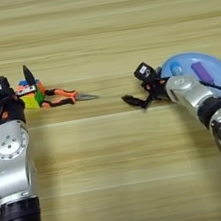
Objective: Move the objects on the table
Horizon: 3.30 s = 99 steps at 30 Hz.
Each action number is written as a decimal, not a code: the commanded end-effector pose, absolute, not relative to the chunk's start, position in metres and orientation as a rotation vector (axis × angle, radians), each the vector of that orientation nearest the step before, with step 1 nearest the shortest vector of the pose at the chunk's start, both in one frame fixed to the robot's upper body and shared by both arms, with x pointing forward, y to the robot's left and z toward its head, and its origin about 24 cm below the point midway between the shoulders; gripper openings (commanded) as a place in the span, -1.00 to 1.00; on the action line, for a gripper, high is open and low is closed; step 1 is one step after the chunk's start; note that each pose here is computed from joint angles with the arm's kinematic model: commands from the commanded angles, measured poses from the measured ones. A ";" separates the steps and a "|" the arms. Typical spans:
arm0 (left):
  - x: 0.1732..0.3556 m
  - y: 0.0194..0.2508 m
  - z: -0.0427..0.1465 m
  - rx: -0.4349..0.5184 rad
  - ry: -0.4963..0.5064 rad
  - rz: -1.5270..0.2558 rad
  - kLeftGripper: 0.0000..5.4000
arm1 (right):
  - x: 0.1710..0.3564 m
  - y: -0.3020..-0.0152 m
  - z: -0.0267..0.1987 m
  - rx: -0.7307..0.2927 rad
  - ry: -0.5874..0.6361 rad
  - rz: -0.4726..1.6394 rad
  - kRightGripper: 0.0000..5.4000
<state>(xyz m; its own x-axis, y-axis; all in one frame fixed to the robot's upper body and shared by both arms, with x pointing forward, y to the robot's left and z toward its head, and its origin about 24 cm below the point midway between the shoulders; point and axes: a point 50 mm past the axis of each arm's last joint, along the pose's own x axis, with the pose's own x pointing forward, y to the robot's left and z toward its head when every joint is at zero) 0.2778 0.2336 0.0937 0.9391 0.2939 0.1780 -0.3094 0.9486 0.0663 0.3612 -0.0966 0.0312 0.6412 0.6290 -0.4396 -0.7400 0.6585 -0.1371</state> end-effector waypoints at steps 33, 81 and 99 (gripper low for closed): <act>0.302 0.251 0.048 0.204 0.033 0.239 1.00 | 0.316 -0.054 0.072 -0.180 0.062 1.027 0.99; 0.322 0.243 0.025 0.204 0.100 0.195 1.00 | 0.306 -0.051 0.073 -0.175 0.057 1.019 0.99; 0.327 0.245 0.018 0.196 0.140 0.209 1.00 | 0.306 -0.052 0.073 -0.177 0.057 1.020 0.99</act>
